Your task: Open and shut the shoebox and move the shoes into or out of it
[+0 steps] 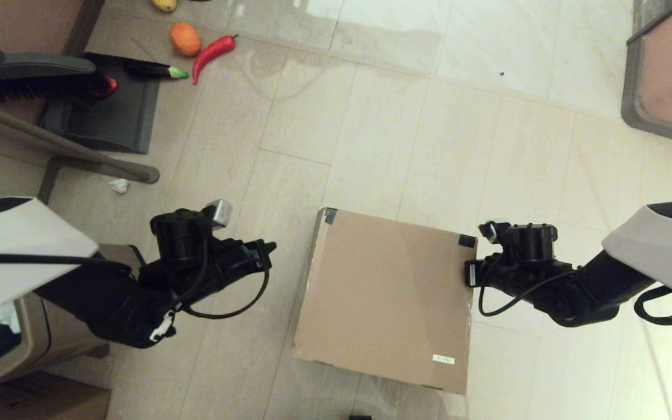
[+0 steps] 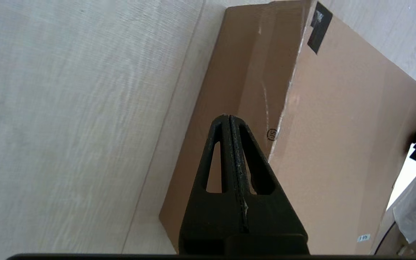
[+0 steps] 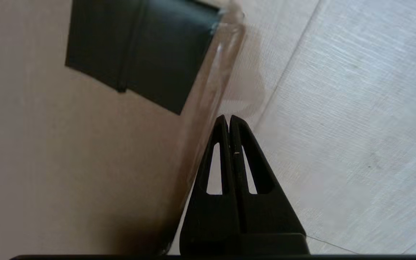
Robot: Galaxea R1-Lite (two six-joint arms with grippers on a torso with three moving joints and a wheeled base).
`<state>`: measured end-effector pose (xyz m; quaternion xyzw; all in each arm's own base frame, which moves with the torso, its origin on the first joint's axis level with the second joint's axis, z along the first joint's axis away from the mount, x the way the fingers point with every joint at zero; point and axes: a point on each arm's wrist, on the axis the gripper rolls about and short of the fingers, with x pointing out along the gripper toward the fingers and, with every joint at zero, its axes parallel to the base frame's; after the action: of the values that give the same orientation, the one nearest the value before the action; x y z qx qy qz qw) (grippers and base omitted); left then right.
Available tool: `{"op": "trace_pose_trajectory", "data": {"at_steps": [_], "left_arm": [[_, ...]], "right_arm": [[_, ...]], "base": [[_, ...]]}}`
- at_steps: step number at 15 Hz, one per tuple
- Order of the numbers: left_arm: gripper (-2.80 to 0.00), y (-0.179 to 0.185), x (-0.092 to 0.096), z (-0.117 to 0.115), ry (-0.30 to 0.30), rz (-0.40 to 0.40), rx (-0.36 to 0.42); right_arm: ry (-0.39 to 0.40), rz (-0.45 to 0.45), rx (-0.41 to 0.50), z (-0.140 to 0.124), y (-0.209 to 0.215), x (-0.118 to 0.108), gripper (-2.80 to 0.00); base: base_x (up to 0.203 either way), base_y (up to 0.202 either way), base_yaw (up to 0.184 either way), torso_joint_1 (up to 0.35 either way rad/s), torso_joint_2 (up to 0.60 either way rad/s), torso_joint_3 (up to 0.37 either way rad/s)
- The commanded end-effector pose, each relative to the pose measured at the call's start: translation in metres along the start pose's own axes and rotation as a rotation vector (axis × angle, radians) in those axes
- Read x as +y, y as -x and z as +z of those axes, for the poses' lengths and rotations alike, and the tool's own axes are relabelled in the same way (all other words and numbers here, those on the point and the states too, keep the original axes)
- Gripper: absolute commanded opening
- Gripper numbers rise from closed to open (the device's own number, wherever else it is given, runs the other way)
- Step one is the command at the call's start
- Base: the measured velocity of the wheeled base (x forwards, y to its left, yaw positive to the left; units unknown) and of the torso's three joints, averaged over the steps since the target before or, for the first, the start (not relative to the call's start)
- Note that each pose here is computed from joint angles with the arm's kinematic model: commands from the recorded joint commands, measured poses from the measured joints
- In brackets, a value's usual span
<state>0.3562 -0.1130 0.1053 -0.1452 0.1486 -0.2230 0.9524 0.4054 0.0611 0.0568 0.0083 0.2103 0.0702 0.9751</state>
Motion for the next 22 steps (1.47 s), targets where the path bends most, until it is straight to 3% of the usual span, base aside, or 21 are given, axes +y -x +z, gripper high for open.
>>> {"op": "trace_pose_trajectory", "data": {"at_steps": [1,4,7,10,12,14,17,20,22], "left_arm": [[-2.80,0.004,0.003,0.003,0.003,0.007,-0.012],[-2.80,0.021,0.005,0.009,0.007,0.025,-0.022],[-2.80,0.058,-0.004,0.016,0.001,0.028,-0.040],[-2.80,0.123,-0.021,0.024,-0.023,0.025,-0.100],[-2.80,0.174,-0.024,0.016,-0.048,0.065,-0.143],[-2.80,0.226,-0.019,-0.002,-0.072,0.157,-0.188],[-2.80,0.280,-0.022,-0.034,-0.144,0.257,-0.184],[-2.80,0.317,-0.028,-0.078,-0.240,0.314,-0.007],[-2.80,0.338,-0.030,-0.109,-0.252,0.344,0.197]], "right_arm": [[0.002,0.019,-0.053,0.016,-0.002,0.010,-2.80],[0.014,0.009,-0.027,0.017,0.010,0.016,-2.80],[0.014,0.002,-0.079,0.042,0.062,0.014,-2.80],[0.024,0.033,-0.180,0.079,0.156,0.024,-2.80],[0.042,0.051,-0.220,0.083,0.231,0.025,-2.80],[0.066,0.050,-0.187,0.051,0.294,0.019,-2.80],[0.098,0.013,-0.015,-0.049,0.340,0.006,-2.80],[0.141,0.066,-0.022,-0.112,0.368,-0.001,-2.80],[0.165,0.107,0.024,-0.134,0.379,-0.004,-2.80]], "base": [[0.000,0.000,0.000,0.000,0.00,0.000],[0.000,0.000,0.000,0.000,0.00,0.000],[0.000,0.000,0.000,0.000,0.00,0.000],[0.000,0.000,0.000,0.000,0.00,0.000],[0.000,0.000,0.000,0.000,0.00,0.000],[0.000,0.000,0.000,0.000,0.00,0.000],[0.000,0.000,0.000,0.000,0.00,0.000],[0.000,0.000,0.000,0.000,0.00,0.000],[0.000,0.000,0.000,0.000,0.00,0.000]]}}
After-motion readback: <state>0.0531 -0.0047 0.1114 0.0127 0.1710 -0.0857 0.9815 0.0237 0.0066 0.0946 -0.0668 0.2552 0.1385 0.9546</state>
